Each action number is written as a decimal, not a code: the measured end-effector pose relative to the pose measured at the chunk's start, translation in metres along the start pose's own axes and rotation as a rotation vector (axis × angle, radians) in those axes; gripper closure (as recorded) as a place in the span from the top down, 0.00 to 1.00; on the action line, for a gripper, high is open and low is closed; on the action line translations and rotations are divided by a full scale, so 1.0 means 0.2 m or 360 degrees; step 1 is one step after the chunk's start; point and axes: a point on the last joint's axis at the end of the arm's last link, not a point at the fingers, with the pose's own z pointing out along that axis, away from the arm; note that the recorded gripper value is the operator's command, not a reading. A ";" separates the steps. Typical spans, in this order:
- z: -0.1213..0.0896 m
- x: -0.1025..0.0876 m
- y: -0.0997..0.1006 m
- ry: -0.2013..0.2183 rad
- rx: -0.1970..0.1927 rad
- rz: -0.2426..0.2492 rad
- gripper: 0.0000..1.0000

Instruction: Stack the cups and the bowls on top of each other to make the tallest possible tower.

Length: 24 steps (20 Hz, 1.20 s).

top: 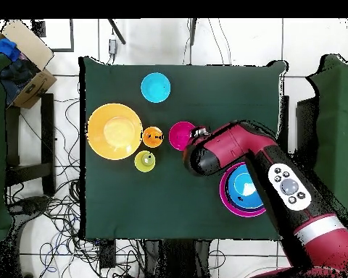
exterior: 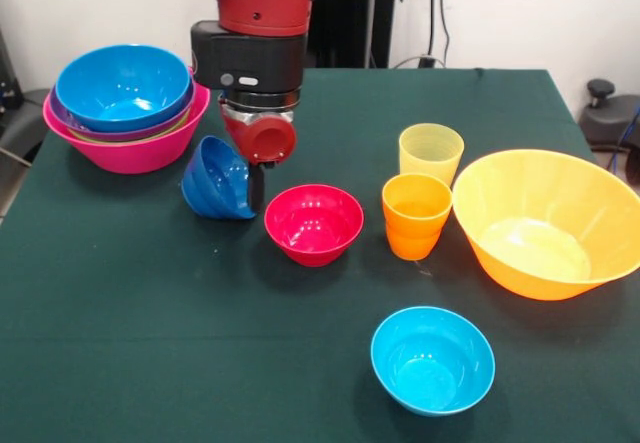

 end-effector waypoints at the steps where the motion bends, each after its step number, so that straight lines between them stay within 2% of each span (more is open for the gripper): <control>1: 0.00 0.02 0.00 -0.0004 0.0017 0.0011 0.00; 9: -0.02 0.11 -0.01 -0.0016 0.0067 0.0068 0.00; 10: -0.02 0.12 -0.01 -0.0020 0.0072 0.0076 1.00; 24: -0.02 0.07 -0.03 -0.0028 0.0076 0.0052 1.00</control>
